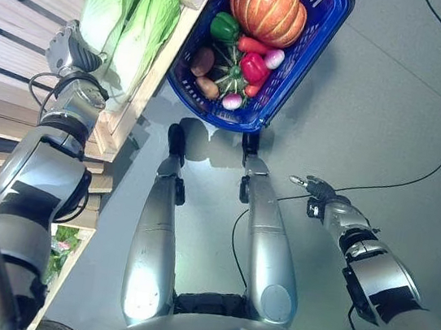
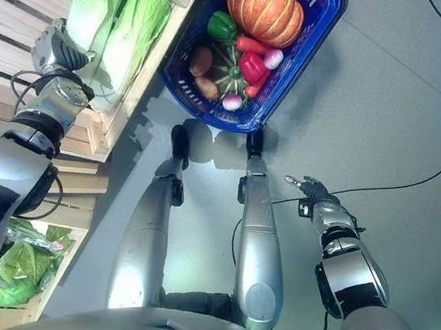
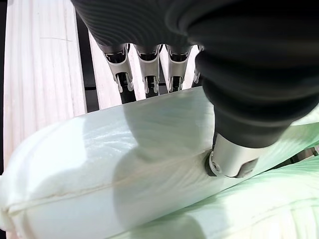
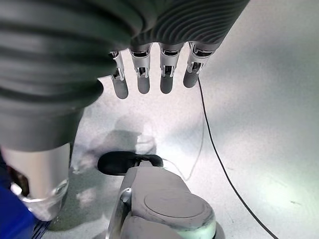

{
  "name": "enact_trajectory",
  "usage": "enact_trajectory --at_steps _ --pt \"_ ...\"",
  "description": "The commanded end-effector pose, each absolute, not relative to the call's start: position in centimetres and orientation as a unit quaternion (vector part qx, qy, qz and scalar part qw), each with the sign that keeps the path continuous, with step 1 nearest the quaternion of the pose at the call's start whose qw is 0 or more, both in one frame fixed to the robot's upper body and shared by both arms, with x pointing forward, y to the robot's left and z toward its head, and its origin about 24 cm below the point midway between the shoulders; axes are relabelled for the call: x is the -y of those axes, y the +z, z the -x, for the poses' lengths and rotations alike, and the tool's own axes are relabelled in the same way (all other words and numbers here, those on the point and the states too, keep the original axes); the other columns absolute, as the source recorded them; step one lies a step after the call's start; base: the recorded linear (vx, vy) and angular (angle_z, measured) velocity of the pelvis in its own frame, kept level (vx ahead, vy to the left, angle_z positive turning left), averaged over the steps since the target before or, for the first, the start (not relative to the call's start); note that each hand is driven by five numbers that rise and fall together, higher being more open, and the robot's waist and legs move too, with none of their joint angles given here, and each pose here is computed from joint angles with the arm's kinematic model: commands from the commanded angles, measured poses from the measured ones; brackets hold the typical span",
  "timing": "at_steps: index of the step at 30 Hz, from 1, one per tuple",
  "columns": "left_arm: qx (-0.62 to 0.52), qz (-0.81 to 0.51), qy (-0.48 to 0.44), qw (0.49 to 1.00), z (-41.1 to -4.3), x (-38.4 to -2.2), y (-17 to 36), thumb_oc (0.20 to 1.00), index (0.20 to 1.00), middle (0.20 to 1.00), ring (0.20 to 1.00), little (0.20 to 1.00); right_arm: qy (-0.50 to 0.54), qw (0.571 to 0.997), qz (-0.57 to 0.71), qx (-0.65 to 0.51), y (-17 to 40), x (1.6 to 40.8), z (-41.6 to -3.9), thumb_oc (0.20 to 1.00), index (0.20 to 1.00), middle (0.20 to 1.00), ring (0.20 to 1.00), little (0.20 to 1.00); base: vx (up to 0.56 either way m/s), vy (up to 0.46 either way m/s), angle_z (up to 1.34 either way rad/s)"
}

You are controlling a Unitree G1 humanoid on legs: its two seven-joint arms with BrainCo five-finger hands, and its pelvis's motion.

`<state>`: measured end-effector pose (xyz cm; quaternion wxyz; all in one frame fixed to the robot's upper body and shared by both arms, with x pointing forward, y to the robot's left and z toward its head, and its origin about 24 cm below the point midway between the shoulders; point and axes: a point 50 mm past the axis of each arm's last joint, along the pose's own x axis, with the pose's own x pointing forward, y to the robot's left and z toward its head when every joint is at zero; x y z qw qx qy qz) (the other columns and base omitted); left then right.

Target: Pick up fruits and vegetables into the basket

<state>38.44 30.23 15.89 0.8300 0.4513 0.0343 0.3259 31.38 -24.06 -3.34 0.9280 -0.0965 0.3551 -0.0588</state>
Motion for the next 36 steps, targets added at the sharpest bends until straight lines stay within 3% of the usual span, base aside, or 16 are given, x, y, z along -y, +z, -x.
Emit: enact_trajectory --at_steps 1,14,25,36 --pt "-0.094 -0.430 0.324 0.838 -37.6 -31.2 13.5 0.200 0.200 0.200 0.200 0.200 -0.074 0.912 0.108 -0.388 -4.7 25.7 -29.4 1.000 1.000 1.000 1.000 1.000 0.00 0.000 0.00" --pt "-0.086 -0.409 0.308 0.855 -37.7 -30.7 13.2 0.200 0.200 0.200 0.200 0.200 -0.074 0.912 0.108 -0.388 -4.8 25.7 -29.4 1.000 1.000 1.000 1.000 1.000 0.00 0.000 0.00" --pt "0.005 -0.211 0.279 0.937 -38.1 -29.7 14.0 0.200 0.200 0.200 0.200 0.200 -0.082 0.917 0.096 -0.378 -4.9 25.8 -29.2 1.000 1.000 1.000 1.000 1.000 0.00 -0.009 0.00" --pt "0.127 -0.080 0.232 0.961 -37.1 -28.5 14.6 0.200 0.200 0.200 0.200 0.200 -0.139 0.950 0.029 -0.278 -3.0 26.7 -30.2 1.000 1.000 1.000 1.000 1.000 0.00 -0.045 0.03"
